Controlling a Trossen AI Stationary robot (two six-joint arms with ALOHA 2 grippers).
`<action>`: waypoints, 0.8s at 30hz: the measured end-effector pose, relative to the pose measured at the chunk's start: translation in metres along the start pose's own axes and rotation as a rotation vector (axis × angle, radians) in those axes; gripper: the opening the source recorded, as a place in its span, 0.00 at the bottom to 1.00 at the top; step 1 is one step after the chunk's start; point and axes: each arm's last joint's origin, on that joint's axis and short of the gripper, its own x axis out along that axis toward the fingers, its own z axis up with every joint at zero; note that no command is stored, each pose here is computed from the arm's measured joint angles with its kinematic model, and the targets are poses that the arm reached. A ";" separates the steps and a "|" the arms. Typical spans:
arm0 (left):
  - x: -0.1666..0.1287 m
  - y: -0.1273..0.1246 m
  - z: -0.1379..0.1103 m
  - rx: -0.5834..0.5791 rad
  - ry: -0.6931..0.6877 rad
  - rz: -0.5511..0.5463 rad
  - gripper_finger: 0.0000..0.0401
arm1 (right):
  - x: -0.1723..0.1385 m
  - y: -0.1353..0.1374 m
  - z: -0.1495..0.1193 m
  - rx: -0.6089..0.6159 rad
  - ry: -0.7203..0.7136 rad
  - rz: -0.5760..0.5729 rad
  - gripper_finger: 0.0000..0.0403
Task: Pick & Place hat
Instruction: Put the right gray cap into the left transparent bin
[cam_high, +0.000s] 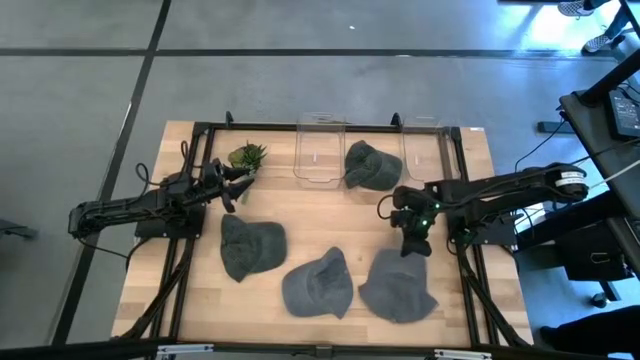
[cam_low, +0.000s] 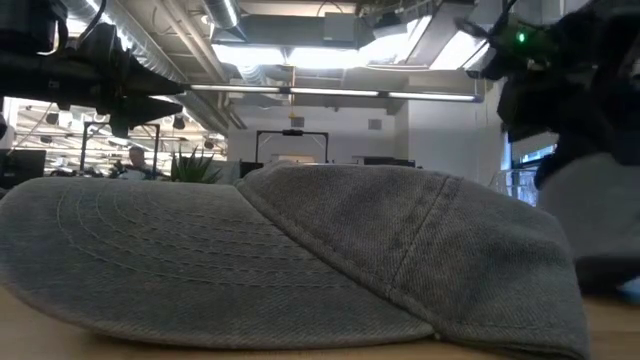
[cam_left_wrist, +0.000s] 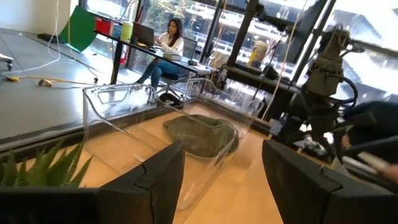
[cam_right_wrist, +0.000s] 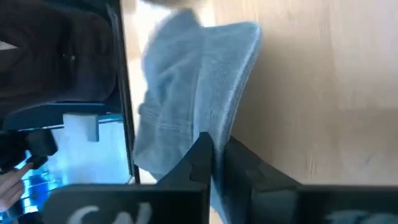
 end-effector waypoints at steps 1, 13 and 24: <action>0.000 -0.001 0.001 -0.017 -0.014 -0.006 0.52 | -0.005 0.005 0.003 -0.013 -0.017 -0.002 0.05; -0.005 -0.014 0.028 0.021 -0.261 -0.243 0.51 | -0.112 0.095 0.019 -0.467 -0.470 -0.136 0.05; 0.004 -0.018 0.032 0.058 -0.305 -0.278 0.51 | -0.174 0.133 0.017 -0.853 -1.096 -0.469 0.05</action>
